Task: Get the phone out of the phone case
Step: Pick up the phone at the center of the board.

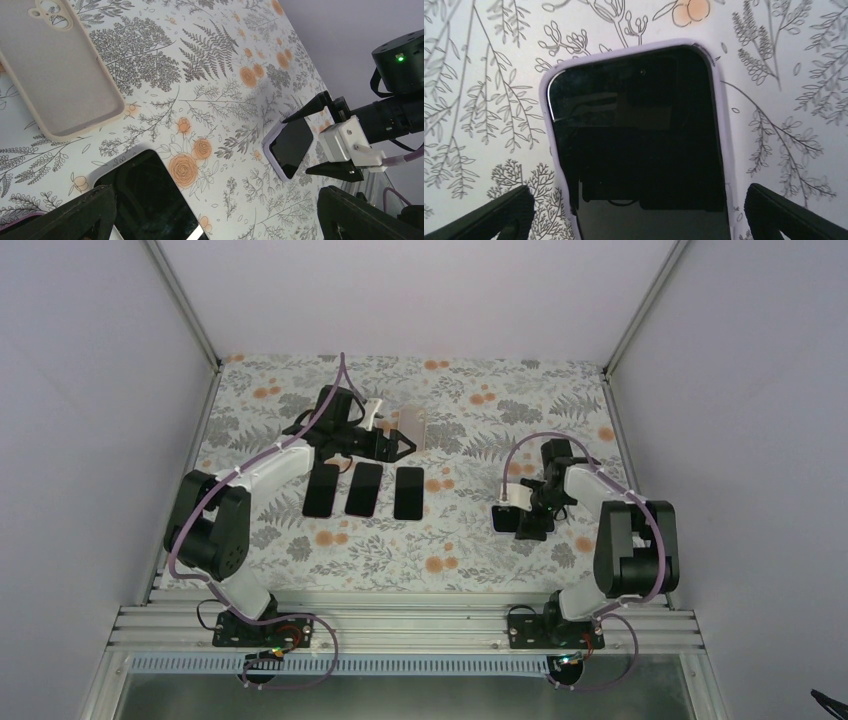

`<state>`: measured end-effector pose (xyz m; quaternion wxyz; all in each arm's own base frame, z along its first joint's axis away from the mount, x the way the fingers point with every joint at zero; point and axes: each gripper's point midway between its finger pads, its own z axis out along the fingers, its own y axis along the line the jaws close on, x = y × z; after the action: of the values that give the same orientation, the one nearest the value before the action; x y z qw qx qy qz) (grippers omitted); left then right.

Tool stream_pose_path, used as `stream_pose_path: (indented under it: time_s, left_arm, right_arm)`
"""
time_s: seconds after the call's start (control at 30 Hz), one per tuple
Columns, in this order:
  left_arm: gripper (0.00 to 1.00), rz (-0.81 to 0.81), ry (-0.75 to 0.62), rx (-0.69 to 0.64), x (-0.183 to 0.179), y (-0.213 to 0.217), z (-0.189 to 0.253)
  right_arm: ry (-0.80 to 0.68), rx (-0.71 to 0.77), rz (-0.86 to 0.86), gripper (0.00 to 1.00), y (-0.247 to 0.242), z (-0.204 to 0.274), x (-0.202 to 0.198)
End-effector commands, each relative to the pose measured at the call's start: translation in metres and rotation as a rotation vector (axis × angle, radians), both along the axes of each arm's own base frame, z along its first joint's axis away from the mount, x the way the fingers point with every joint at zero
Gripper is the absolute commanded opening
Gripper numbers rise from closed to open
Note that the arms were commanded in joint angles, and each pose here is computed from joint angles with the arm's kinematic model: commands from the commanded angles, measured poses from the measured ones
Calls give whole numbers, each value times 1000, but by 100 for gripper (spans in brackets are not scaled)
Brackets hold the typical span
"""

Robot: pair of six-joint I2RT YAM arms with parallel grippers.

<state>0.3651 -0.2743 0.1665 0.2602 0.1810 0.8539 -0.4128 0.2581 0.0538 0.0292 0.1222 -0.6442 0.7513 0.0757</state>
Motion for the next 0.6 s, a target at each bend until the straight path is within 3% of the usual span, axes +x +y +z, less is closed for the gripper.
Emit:
stream_pose_path:
  time_s: [0.0, 0.33, 0.57]
  left_arm:
    - [100, -10, -13, -8, 1, -2, -2]
    - [100, -2, 14, -15, 7, -5, -6]
    - [100, 3, 21, -21, 8, -6, -5]
  right_arm:
    - [2, -58, 48, 99, -11, -12, 6]
    - [3, -127, 29, 100, -23, -34, 12]
    - [33, -143, 54, 85, -25, -40, 2]
